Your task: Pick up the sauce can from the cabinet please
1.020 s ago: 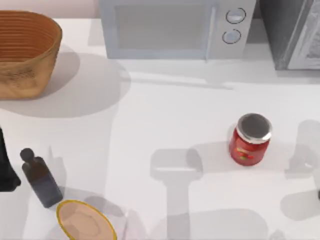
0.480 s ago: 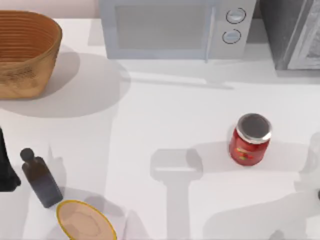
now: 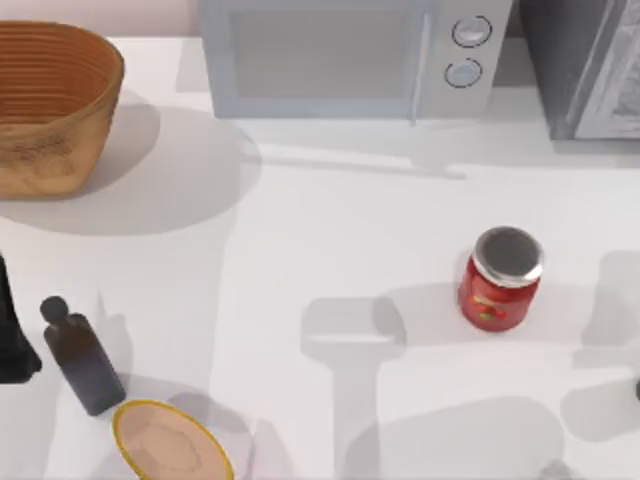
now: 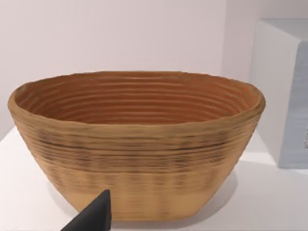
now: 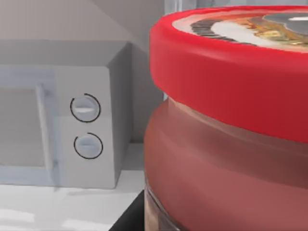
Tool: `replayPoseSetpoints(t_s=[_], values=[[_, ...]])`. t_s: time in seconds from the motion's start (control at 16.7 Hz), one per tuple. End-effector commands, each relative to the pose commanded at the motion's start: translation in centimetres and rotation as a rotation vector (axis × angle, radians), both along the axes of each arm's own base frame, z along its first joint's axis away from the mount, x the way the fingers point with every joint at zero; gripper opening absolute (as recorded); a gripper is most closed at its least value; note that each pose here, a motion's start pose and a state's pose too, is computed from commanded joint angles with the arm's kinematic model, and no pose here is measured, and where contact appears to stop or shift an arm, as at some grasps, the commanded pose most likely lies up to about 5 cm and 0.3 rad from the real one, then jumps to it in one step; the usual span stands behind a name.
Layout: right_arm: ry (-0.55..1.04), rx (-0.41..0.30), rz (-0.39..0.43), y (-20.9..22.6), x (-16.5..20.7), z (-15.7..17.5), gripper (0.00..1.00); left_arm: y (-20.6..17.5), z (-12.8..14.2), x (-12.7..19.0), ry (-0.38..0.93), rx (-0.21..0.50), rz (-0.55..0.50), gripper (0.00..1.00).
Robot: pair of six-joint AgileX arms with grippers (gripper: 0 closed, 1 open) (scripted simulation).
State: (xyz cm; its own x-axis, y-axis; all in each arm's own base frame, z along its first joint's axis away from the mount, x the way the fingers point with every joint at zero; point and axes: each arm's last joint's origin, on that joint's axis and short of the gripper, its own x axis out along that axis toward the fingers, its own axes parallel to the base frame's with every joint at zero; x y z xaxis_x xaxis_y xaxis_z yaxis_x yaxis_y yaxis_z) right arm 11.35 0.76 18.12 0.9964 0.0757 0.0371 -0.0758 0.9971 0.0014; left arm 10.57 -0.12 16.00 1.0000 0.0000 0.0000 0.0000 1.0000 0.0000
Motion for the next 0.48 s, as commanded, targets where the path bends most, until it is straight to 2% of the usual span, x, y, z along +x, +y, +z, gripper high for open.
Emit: replayPoseSetpoints(t_s=[0.24,0.48], values=[[-0.023,0.001,0.113,1.9,2.4,2.6,0.00,0.0,0.0,0.0,0.000,0.000,0.000,1.00],[-0.018,-0.002,0.251,5.6,6.6,3.8,0.00,0.0,0.0,0.0,0.000,0.000,0.000,1.00]])
